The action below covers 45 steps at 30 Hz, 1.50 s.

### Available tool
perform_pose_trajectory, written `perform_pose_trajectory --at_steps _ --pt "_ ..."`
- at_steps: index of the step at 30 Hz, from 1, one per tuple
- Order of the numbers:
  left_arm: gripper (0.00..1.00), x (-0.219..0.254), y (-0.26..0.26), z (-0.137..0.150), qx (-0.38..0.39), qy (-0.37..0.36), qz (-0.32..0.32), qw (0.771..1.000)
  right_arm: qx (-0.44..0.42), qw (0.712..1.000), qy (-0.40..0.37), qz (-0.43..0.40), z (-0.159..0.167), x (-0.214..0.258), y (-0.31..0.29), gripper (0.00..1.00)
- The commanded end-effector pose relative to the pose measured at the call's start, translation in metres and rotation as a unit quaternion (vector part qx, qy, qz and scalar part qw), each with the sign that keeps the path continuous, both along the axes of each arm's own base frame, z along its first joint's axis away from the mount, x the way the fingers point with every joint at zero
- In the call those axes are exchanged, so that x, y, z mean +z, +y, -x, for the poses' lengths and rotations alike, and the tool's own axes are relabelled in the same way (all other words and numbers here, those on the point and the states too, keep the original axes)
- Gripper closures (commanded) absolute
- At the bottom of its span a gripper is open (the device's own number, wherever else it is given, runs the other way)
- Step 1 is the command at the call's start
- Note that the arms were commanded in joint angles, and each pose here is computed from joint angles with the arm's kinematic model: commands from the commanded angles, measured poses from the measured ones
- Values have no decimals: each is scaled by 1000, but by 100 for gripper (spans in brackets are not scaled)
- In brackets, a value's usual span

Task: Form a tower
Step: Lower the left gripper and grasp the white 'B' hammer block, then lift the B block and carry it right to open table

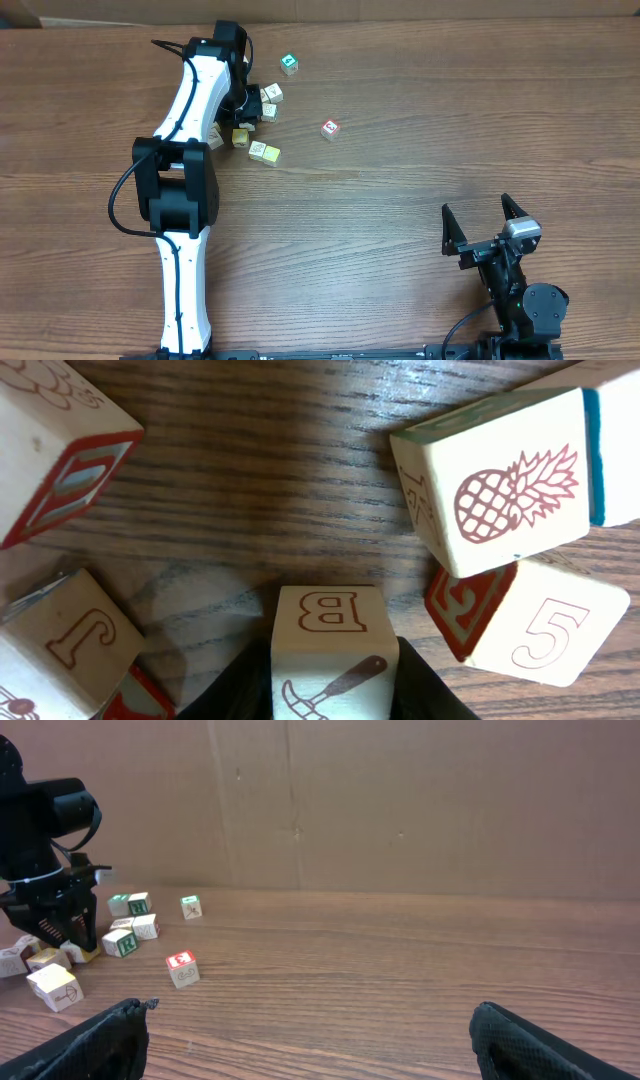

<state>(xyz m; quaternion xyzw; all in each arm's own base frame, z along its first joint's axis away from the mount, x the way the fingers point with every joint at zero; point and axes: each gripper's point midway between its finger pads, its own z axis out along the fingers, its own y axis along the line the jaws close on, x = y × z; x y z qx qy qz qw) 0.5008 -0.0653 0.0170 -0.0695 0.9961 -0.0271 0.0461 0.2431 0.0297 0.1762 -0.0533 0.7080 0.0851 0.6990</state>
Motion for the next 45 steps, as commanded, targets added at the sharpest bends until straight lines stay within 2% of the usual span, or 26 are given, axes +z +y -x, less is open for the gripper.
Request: perform_pose_trajectory --at_steps 1,3,8,17,22,30,40,45 --pt "80 -10 -4 0 -8 5 7 1000 -3 1000 -2 -1 0 -2 -1 0" --pt "87 -9 -4 -2 -13 0 7 1000 -3 1000 -2 -1 0 -2 -1 0" --pt "78 12 -4 -14 -15 -27 8 1000 -3 1000 -2 -1 0 -2 -1 0" --pt "76 101 -5 -29 -13 -92 3 996 -3 1000 -1 -1 0 -2 -1 0" --pt "78 132 -16 -9 3 -78 7 997 -3 1000 -2 -1 0 -2 -1 0" --pt "79 128 -60 41 -37 1 -2 999 -3 1000 -2 -1 0 -2 -1 0" --pt "78 128 -140 74 -129 5 -7 992 -3 1000 -1 -1 0 -2 -1 0" --pt "79 128 -176 93 -147 8 -2 989 -3 1000 -2 -1 0 -2 -1 0"
